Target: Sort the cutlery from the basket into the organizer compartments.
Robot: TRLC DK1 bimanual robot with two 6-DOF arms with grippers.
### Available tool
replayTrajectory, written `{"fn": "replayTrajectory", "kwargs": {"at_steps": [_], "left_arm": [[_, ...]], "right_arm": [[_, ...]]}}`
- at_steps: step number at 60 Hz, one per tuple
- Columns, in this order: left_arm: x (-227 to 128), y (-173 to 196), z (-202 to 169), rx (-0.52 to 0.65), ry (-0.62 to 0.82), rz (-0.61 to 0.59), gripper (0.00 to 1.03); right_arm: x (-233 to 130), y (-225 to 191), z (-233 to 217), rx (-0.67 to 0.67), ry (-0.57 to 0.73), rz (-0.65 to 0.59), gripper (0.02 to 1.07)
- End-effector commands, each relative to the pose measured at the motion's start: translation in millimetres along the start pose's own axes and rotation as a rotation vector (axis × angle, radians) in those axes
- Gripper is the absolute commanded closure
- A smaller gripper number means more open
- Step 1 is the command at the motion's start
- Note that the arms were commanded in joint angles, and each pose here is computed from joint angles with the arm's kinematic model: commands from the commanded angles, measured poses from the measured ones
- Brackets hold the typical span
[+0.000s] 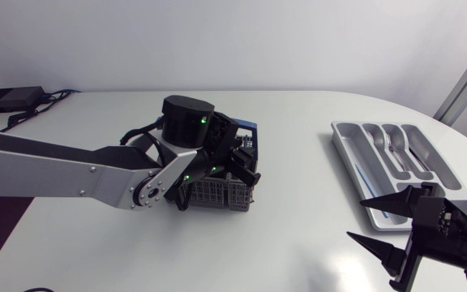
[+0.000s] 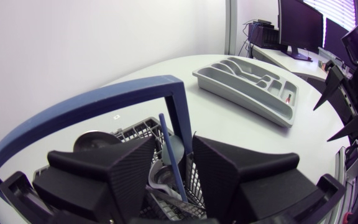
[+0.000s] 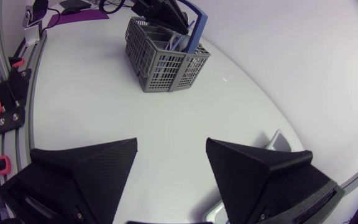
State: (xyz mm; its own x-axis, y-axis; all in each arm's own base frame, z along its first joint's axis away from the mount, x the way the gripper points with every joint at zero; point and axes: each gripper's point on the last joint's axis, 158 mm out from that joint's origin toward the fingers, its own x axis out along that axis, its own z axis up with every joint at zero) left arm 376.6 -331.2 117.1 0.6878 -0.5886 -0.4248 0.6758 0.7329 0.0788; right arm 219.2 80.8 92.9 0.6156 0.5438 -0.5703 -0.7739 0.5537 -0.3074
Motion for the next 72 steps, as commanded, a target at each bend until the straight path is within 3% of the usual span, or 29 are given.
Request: {"fn": "replayTrajectory", "kwargs": {"at_steps": [1,53,72], "left_arm": [[6.3,5.8,9.0,-0.016,-0.022,0.016,0.66],[16.8,14.6,9.9,-0.046,-0.021,0.031,0.81],[17.4,15.1,6.2,-0.06,-0.014,0.032,1.0]], "right_arm": [[3.1,5.9,-4.2,0.02,0.003,0.012,0.27],[1.8,6.7,0.1,0.014,-0.001,0.012,0.27],[3.1,10.5,1.8,0.009,-0.001,0.019,0.27]]}}
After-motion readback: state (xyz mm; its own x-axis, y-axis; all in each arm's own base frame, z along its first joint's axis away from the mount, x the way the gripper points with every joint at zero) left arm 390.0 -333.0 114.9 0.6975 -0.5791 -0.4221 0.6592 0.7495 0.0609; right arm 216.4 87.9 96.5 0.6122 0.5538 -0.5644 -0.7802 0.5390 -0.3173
